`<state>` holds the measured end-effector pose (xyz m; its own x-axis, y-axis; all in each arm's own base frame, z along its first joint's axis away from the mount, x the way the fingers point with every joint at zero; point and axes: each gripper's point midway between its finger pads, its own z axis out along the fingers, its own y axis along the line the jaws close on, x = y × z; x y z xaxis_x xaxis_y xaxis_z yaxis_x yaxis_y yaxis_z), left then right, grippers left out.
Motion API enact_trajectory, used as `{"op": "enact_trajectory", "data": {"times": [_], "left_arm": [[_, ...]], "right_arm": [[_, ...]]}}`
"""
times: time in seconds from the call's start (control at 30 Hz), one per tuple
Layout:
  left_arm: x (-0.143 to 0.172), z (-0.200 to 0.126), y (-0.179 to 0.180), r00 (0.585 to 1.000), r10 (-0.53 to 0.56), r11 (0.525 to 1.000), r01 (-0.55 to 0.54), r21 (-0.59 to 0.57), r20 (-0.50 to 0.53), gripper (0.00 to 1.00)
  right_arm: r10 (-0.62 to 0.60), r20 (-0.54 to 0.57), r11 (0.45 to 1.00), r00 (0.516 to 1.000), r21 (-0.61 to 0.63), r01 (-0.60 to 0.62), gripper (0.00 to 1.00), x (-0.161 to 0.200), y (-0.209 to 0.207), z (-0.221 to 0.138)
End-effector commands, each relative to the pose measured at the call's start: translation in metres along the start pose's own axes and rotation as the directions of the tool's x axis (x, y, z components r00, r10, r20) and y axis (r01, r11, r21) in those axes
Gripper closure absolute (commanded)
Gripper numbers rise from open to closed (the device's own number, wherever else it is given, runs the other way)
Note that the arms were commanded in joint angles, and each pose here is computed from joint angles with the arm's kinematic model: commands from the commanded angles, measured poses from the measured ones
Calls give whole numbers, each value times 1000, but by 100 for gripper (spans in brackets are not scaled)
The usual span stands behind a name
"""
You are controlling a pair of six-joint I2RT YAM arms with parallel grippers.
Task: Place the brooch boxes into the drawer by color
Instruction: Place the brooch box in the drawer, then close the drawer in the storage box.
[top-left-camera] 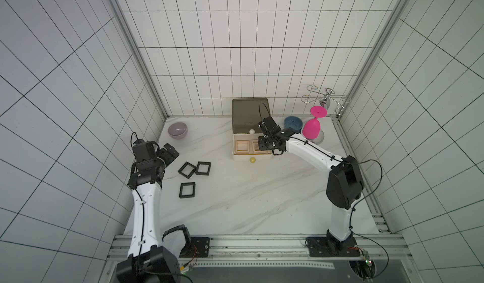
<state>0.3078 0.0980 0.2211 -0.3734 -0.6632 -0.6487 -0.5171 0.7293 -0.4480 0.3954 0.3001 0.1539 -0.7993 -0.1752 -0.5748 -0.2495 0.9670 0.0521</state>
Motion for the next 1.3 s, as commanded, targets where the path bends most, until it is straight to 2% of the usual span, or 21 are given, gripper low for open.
{"op": "enact_trajectory", "data": {"times": [0.0,0.1,0.23,0.47,0.63,0.73,0.8,0.87,0.97,1.0,1.03,1.07,1.1,1.13,1.27], "left_arm": [[-2,2,-1,1000,6,1000,-6,12,9,2],[-2,2,-1,1000,8,1000,-8,13,8,2],[-1,3,-2,1000,10,1000,-10,19,5,2],[-1,3,-3,1000,11,1000,-11,21,6,2],[-1,3,-3,1000,11,1000,-11,20,4,2],[-1,4,-3,1000,11,1000,-11,21,3,2],[-1,4,-3,1000,11,1000,-11,23,3,2],[-1,3,-3,1000,11,1000,-11,22,5,2],[0,4,-3,1000,10,1000,-10,24,1,2],[0,4,-3,1000,11,1000,-11,26,1,2],[0,4,-3,1000,12,1000,-12,26,0,2],[0,4,-3,1000,12,1000,-12,27,1,2],[0,3,-4,1000,13,999,-13,29,1,2],[0,3,-4,1000,13,999,-13,29,2,2],[1,4,-4,1000,12,999,-12,29,-1,2]], "right_arm": [[16,22,1000,1000,12,-16,99,-11,-3,-1],[17,20,1000,1000,9,-18,80,-9,-3,0],[18,31,1000,999,3,-19,67,-13,-2,-3],[33,84,998,996,-53,-29,61,-26,1,-32],[55,163,977,985,-212,-19,53,-30,17,-77],[101,198,928,975,-373,-20,43,-22,29,-105],[169,188,875,968,-481,-59,41,-14,34,-119],[253,133,781,958,-613,-121,42,-2,40,-130],[307,30,644,951,-743,-185,47,22,52,-137],[312,-19,615,950,-758,-217,54,33,55,-134],[317,-61,595,946,-764,-249,69,45,57,-128],[325,-95,594,941,-754,-281,84,57,55,-117],[337,-111,601,935,-740,-304,96,67,51,-108],[362,-129,602,923,-723,-337,100,76,46,-99],[415,-108,650,903,-660,-377,100,89,29,-76]]}}
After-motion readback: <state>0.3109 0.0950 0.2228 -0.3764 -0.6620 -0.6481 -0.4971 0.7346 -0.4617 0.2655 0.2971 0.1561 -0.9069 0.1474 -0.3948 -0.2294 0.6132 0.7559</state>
